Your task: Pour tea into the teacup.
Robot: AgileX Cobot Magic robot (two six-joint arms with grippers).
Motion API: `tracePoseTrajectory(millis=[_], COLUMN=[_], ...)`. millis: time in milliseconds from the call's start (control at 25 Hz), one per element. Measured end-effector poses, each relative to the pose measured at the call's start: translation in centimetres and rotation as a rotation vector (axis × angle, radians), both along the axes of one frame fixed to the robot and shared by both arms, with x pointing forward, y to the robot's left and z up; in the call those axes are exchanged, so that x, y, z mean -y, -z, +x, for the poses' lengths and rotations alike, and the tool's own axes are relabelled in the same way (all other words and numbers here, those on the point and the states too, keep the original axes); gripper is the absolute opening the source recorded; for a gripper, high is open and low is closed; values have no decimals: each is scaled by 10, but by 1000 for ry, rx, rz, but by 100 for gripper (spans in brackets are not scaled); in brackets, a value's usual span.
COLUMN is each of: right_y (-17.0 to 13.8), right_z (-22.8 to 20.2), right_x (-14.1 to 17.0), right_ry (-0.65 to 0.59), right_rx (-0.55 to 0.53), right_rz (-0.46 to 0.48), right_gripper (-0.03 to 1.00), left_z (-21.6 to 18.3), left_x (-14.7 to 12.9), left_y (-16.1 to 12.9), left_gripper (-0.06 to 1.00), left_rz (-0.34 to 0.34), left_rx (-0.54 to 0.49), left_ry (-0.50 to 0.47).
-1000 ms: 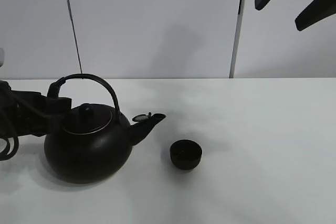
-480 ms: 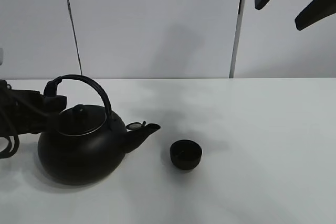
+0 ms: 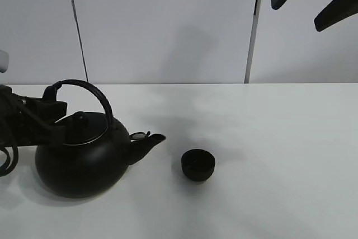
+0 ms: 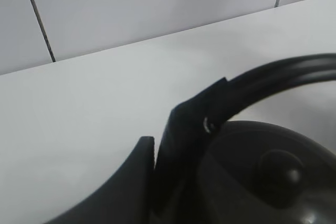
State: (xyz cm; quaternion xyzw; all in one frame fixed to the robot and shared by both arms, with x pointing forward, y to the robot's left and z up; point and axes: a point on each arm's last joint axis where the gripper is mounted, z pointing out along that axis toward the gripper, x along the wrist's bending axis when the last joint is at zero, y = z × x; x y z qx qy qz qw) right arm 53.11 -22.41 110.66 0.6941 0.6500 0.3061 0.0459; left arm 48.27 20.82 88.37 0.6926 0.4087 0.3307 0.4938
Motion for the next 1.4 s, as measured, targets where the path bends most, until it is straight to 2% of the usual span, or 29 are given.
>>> tracePoseTrajectory(millis=[360, 520, 760, 1000, 1400], right_y=[-1, -1, -1, -1, -1], right_z=[1, 1, 1, 1, 1], right_x=[0, 0, 0, 0, 0], right_ry=[4, 4, 4, 4, 4], right_rx=[15, 15, 16, 16, 16], right_rz=[-1, -2, -1, -1, -1], right_gripper=[45, 45, 45, 45, 45], left_z=[-8, -8, -6, -6, -2], left_x=[0, -1, -5, -6, 2], left_y=[-23, -37, -38, -37, -42], left_gripper=[13, 13, 13, 13, 13], left_rz=[31, 4, -45, -85, -120], left_rx=[9, 57, 40, 20, 15], left_ry=[38, 29, -40, -61, -1])
